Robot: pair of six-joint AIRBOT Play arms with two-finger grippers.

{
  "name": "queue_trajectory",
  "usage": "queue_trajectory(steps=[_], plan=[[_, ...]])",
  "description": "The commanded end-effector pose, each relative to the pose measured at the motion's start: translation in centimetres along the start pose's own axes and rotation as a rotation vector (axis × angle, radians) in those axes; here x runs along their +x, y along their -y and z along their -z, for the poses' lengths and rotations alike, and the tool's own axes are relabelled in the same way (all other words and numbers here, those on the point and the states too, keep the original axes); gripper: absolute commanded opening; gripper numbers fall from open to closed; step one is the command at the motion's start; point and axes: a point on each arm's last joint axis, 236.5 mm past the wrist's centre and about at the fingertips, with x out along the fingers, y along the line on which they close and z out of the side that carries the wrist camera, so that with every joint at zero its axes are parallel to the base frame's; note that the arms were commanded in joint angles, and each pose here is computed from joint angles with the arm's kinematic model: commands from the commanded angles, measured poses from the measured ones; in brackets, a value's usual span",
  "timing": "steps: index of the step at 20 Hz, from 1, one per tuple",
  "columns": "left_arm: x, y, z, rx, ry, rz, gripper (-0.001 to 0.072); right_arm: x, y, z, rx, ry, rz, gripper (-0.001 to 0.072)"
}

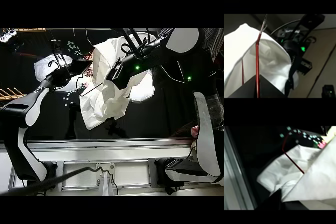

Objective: Fold the clothes and pants, and hang the long-sleeved shirts on hangers.

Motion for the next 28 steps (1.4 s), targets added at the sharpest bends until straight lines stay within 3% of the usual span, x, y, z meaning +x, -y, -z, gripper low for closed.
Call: queue_trajectory(steps=[1, 2, 3, 5, 7, 9, 11, 13, 14, 19, 22, 28], plan=[[0.0, 0.7, -0.8, 0.001, 0.042, 0.037, 0.0010, -0.1, -1.1, -0.5, 0.043, 0.018, -0.042, 0.0071], [0.0, 0.7, -0.8, -0.004, 0.041, 0.038, 0.0010, -0.2, -1.2, -0.4, 0.070, 0.016, -0.044, 0.0332], [0.0, 0.7, -0.8, -0.015, 0.040, 0.038, 0.0009, -0.5, -1.4, -0.5, 0.086, 0.018, -0.043, 0.0536], [0.0, 0.7, -0.7, -0.031, 0.037, 0.038, 0.0010, -1.8, -2.0, -1.0, 0.070, 0.046, -0.023, 0.0551], [0.2, 0.7, -0.6, -0.034, 0.035, 0.041, 0.0010, -4.6, -0.5, -1.6, 0.027, 0.090, 0.117, 0.0490], [0.4, 0.7, -0.4, -0.057, 0.031, 0.045, 0.0010, -10.1, 4.0, -2.6, -0.137, 0.124, 0.449, 0.0429], [0.8, 0.7, 0.0, -0.072, 0.025, 0.051, 0.0010, -17.0, 7.0, -4.6, -0.413, 0.142, 0.768, 0.0426], [1.6, 1.0, 0.5, -0.075, 0.004, 0.062, 0.0010, -20.7, 8.1, -5.9, -0.582, 0.116, 0.941, 0.0455], [2.1, 1.3, 0.9, -0.074, -0.015, 0.067, 0.0010, -20.7, 8.4, -5.7, -0.579, 0.106, 0.949, 0.0510], [3.9, 2.2, 3.7, -0.076, -0.150, 0.069, 0.0011, -14.7, 9.3, -1.8, -0.510, -0.040, 0.768, 0.0524], [4.0, 2.3, 3.8, -0.076, -0.151, 0.071, 0.0011, -11.1, 9.0, -1.0, -0.471, -0.035, 0.660, 0.0581], [4.0, 2.2, 3.9, -0.077, -0.155, 0.070, 0.0011, -8.3, 9.3, 1.8, -0.346, -0.083, 0.576, 0.0582]])
